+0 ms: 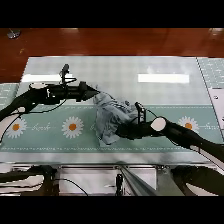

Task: Fold the shirts.

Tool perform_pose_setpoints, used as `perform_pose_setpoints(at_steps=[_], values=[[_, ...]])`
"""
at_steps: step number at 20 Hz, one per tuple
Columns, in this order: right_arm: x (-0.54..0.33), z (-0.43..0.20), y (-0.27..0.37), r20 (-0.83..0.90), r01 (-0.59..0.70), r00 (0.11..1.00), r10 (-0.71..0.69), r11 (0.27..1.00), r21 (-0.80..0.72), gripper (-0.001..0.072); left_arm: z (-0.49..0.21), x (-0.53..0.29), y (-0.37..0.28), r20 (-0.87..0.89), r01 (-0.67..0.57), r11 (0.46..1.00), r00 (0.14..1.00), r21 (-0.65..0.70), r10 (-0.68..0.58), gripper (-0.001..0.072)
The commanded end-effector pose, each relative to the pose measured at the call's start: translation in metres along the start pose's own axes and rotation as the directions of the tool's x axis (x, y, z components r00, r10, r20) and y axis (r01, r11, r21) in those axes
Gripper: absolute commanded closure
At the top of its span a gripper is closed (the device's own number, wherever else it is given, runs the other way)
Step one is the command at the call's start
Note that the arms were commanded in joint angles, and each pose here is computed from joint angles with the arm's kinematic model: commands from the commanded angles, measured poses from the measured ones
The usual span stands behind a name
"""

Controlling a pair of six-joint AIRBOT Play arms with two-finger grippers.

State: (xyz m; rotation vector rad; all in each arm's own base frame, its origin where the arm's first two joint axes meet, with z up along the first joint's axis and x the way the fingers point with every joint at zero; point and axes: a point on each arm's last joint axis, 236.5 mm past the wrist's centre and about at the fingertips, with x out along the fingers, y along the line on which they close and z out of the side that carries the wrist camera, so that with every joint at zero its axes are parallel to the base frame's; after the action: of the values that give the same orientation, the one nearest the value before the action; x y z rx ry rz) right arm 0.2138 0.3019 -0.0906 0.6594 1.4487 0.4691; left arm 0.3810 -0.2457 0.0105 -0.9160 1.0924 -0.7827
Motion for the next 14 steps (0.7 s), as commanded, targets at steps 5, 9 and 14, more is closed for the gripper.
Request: perform_pose_setpoints(at_steps=[5,9,14], values=[[-0.055,0.039,0.097,0.035,-0.139,0.986,0.161,0.927,-0.349,0.0678,0.028,-0.028,-0.039,0.078,0.039,0.995,0.996,0.095,-0.047,0.0687],[-0.252,0.144,0.197,0.384,-0.018,0.877,0.290,0.817,-0.577,0.0678,0.102,-0.106,-0.149,0.342,0.032,0.949,0.928,0.314,-0.145,0.0687],[-0.437,0.092,0.265,0.507,0.200,0.787,0.352,0.631,-0.749,0.0678,0.104,-0.227,-0.319,0.523,-0.059,0.775,0.771,0.629,-0.365,0.0687]])
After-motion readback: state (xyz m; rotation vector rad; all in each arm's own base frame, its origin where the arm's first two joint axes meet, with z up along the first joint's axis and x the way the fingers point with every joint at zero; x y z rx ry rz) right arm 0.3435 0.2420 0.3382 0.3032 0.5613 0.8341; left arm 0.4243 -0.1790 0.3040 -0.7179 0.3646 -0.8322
